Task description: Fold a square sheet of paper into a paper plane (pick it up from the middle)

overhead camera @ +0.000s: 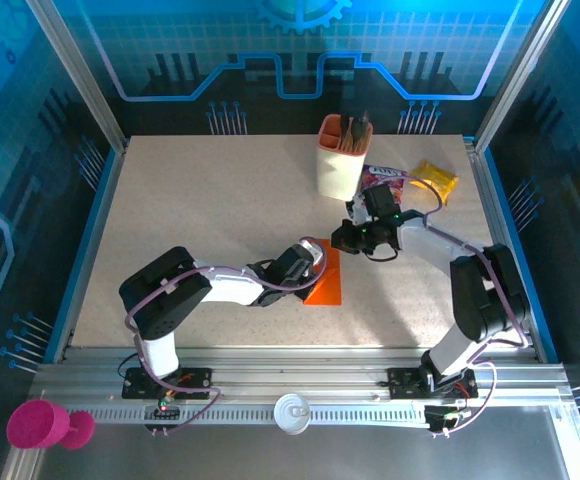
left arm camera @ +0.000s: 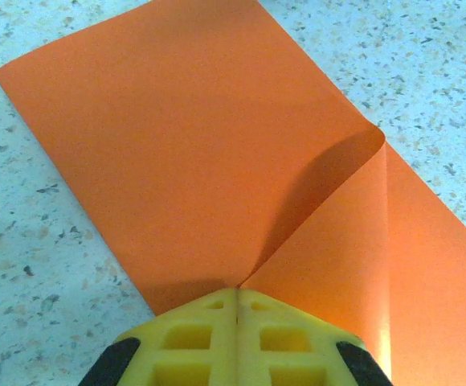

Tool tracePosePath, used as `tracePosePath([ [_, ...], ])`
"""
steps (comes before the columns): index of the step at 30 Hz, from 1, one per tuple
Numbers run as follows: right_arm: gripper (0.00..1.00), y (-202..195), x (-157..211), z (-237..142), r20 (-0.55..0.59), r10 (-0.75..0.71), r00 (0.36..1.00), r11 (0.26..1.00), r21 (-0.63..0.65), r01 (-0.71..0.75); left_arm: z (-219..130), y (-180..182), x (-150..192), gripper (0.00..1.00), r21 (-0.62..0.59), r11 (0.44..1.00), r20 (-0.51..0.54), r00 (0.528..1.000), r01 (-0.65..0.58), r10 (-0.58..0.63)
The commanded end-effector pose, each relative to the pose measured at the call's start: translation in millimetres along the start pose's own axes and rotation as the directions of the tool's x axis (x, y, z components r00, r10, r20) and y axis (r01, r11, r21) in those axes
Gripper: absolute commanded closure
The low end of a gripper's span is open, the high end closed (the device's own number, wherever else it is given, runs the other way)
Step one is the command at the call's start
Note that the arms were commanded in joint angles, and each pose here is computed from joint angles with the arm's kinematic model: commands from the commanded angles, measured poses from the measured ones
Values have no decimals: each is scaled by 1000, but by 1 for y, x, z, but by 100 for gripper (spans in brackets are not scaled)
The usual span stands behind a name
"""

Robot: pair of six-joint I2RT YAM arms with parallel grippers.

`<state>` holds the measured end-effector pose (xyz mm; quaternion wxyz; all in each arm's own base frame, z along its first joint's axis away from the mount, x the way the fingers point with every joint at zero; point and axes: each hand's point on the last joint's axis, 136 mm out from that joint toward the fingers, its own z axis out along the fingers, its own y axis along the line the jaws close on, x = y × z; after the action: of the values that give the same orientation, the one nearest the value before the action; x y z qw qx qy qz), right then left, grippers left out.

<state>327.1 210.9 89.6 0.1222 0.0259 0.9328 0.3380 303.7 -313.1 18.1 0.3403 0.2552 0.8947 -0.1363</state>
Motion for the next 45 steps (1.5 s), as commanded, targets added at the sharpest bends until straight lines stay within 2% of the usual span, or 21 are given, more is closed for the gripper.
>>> tracePosePath([
  [1,100,-4,28,7,-49,25,998,1000,13,-24,2,9,9,100,-38,999,-17,1000,5,-6],
  [9,100,9,52,23,-88,-20,996,1000,14,21,-1,10,4,100,-39,999,-3,1000,3,-3],
  [17,100,-5,68,40,-131,3,991,999,38,2,-2,13,2,100,-53,999,3,1000,4,-4],
  [38,100,-22,62,60,-148,37,988,997,74,-26,-3,11,0,100,-49,999,4,1000,-2,3],
  [43,100,-33,65,66,-164,62,985,994,100,-46,-8,11,-13,100,-50,999,25,1000,9,-7],
  [45,100,-38,67,67,-170,74,983,992,111,-56,-13,10,-22,96,-44,999,43,999,18,-16],
])
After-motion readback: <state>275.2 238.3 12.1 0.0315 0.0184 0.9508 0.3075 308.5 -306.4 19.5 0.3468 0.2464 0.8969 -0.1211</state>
